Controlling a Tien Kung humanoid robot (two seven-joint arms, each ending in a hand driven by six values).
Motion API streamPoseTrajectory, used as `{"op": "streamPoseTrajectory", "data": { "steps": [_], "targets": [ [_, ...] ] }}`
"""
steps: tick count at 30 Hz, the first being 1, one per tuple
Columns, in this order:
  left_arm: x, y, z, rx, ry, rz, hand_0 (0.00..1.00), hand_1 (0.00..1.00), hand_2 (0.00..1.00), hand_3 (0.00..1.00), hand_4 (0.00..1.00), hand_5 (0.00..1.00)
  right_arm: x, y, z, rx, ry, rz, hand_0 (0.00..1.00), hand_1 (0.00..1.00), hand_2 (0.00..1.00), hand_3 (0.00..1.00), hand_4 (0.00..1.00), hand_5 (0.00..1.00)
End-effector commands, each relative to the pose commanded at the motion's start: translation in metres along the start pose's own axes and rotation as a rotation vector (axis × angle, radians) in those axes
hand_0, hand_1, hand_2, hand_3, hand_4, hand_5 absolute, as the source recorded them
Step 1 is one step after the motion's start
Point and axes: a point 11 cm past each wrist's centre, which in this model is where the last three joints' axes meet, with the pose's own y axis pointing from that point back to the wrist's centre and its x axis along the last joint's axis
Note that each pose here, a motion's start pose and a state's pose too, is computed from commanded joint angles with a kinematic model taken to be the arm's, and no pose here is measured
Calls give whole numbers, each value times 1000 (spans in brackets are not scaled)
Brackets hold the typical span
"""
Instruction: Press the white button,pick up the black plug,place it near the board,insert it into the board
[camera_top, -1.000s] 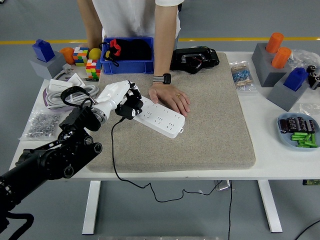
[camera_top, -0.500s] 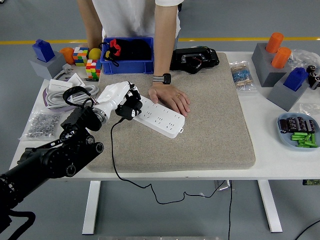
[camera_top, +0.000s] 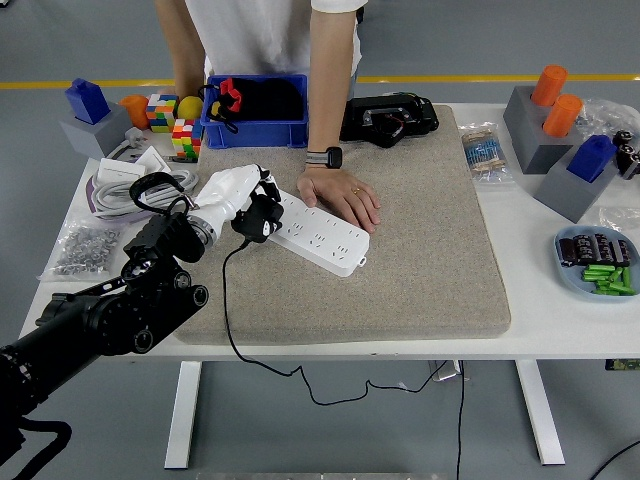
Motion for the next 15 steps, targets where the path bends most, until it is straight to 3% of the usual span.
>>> {"op": "streamPoseTrajectory", "data": {
  "steps": [15],
  "targets": [
    [-2, 0, 2, -7, 6, -14, 115, 207, 301, 481, 555, 2, 0, 0, 0, 1, -2, 0, 597, 500, 508, 531, 645, 330]
  ]
}}
